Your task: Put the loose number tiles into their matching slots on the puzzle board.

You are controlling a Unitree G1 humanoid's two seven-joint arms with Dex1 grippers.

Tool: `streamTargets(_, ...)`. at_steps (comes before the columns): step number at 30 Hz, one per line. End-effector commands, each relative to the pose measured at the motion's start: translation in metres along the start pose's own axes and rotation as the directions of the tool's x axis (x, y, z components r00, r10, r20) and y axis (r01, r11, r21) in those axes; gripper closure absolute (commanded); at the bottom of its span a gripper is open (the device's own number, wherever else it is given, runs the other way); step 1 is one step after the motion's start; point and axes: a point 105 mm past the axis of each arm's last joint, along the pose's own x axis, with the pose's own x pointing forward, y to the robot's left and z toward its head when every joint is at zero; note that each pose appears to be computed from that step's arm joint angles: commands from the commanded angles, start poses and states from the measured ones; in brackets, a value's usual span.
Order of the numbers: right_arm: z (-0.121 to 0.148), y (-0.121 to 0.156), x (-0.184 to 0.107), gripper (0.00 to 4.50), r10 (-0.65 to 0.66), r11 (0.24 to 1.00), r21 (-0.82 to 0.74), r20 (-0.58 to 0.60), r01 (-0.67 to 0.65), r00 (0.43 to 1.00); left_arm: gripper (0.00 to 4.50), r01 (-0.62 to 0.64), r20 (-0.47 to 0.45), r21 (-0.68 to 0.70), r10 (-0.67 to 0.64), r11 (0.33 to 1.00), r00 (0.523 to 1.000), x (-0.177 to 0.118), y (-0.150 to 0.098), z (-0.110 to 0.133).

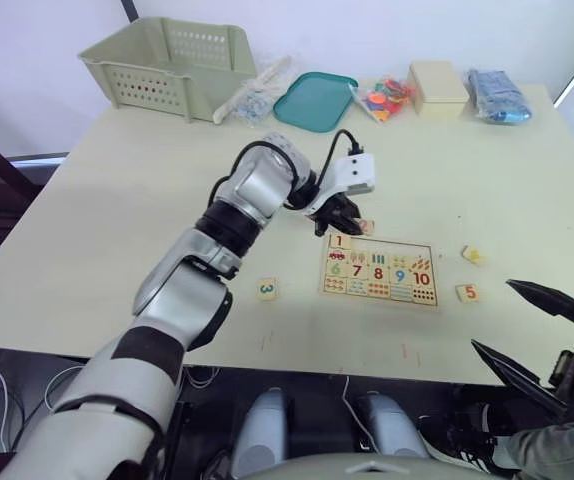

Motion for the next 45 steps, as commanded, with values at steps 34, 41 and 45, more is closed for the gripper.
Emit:
streamTargets(34,0.0,0.005,0.007,0.0,-0.011,0.999,-0.033,0.032,0.012,0.999,3.54,-0.013,-0.094,-0.001,0.013,1.0,0.995,0.029,0.003,-0.011)
streamTargets(41,0.0,0.006,0.006,0.0,-0.015,0.999,-0.032,0.029,0.016,0.999,3.54,-0.014,-0.106,-0.003,0.014,1.0,0.994,0.032,0.003,-0.013)
streamTargets(45,-0.001,0.005,0.004,0.0,-0.024,0.999,-0.029,0.027,0.025,0.999,3.54,-0.016,-0.112,-0.005,0.015,1.0,0.994,0.032,0.004,-0.015)
